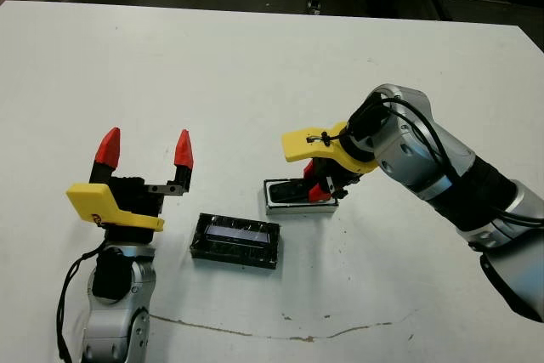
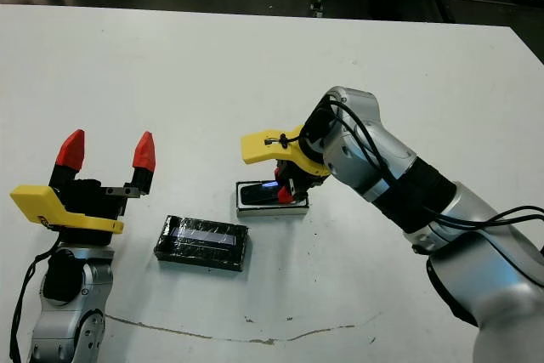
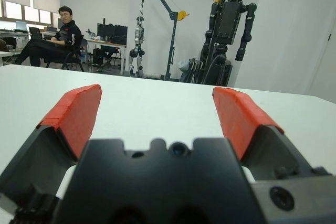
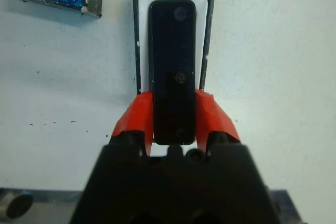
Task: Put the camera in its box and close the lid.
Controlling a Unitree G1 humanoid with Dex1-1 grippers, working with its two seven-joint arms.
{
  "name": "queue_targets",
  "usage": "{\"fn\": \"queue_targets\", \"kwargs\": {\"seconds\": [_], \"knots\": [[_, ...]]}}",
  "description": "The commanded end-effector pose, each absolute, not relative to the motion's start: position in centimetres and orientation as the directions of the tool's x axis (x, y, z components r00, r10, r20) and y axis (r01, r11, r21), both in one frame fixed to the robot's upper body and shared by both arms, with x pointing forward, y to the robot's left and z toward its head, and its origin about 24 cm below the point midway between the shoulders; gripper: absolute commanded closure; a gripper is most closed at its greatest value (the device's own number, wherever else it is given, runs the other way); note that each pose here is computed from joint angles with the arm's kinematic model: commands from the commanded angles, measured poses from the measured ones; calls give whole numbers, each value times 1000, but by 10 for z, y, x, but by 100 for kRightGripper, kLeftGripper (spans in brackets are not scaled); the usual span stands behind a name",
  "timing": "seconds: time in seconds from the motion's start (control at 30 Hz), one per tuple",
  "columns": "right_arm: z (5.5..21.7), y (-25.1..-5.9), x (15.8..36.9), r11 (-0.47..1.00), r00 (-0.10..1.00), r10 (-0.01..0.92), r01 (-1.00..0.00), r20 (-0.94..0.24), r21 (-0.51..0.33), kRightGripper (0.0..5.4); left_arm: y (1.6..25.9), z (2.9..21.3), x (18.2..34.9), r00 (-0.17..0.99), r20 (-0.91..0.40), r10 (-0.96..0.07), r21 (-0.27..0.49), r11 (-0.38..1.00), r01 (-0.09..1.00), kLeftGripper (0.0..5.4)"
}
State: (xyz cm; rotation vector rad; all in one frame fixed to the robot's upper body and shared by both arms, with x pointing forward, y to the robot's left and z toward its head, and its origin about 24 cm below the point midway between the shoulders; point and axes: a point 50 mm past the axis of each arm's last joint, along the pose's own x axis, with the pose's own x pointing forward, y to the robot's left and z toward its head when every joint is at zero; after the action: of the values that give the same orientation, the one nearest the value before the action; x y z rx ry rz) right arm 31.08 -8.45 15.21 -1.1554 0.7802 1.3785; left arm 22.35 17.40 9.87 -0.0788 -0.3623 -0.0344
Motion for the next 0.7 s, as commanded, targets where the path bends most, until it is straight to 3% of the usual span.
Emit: {"fn": "queue_targets", "kwargs": {"seconds": [0.03,0.43,0.7], "knots": [[147,-75,306,-188,61,347,-973,-936,-133,372,174,94,222,940,340,-12,-64,997,36,0],[150,-67,304,-266,35,363,-954,-931,-140,372,174,94,223,940,340,-12,-72,997,39,0],[154,-66,306,-402,53,407,-886,-912,-231,268,174,95,223,940,339,-16,-70,997,43,0]]}}
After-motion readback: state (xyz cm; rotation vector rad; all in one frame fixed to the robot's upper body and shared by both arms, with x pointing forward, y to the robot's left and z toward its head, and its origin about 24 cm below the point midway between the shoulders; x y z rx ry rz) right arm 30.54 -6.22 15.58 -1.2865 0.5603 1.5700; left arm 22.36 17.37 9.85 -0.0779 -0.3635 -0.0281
